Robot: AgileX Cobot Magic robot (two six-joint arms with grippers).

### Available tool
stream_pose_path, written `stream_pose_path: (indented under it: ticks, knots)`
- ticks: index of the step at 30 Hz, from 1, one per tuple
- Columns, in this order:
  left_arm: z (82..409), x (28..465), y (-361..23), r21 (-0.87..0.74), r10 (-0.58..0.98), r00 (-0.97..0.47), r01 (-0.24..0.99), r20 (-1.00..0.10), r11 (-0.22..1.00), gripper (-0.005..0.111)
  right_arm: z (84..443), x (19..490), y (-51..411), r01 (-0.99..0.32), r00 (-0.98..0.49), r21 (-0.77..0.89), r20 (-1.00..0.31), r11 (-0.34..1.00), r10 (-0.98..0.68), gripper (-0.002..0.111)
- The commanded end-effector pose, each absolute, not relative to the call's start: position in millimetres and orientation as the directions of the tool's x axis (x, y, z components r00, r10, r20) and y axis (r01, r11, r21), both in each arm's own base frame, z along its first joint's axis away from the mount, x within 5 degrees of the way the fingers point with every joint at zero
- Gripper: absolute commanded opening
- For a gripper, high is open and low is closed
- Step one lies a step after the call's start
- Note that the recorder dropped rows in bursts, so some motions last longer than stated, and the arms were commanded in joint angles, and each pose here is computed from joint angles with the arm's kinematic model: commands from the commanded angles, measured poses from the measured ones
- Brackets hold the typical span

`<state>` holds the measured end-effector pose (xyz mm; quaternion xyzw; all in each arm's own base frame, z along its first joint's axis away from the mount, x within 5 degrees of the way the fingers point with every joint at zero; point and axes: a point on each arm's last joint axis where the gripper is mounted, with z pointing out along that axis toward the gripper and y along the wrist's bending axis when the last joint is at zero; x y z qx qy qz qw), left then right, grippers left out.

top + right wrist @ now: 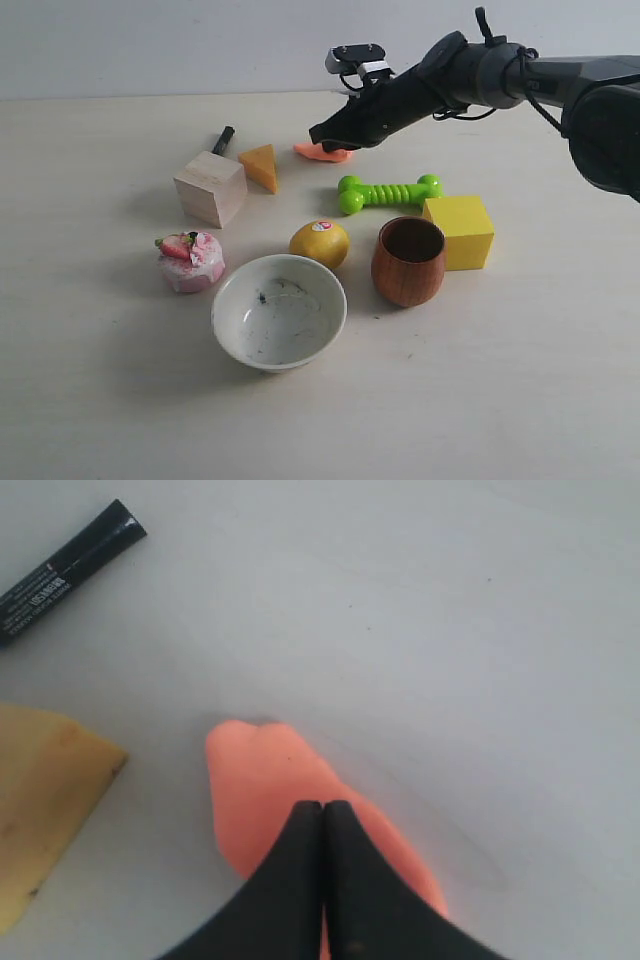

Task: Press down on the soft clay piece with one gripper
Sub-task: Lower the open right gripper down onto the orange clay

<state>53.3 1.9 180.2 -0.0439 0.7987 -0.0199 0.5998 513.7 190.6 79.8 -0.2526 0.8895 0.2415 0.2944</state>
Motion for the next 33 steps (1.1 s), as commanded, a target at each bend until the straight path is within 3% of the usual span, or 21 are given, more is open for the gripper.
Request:
stream_pose_path:
  ticks: [1, 33]
  knots:
    - [181, 53, 2, -0.092, -0.101, -0.265, -0.047, -0.959, 0.995, 0.000, 72, 513, 192, -0.600, -0.700, 0.278, -0.636, 0.751, -0.324, 0.000]
    - [181, 53, 2, -0.092, -0.101, -0.265, -0.047, -0.959, 0.995, 0.000, 32, 502, 184, -0.587, -0.765, 0.266, -0.492, 0.765, -0.416, 0.000]
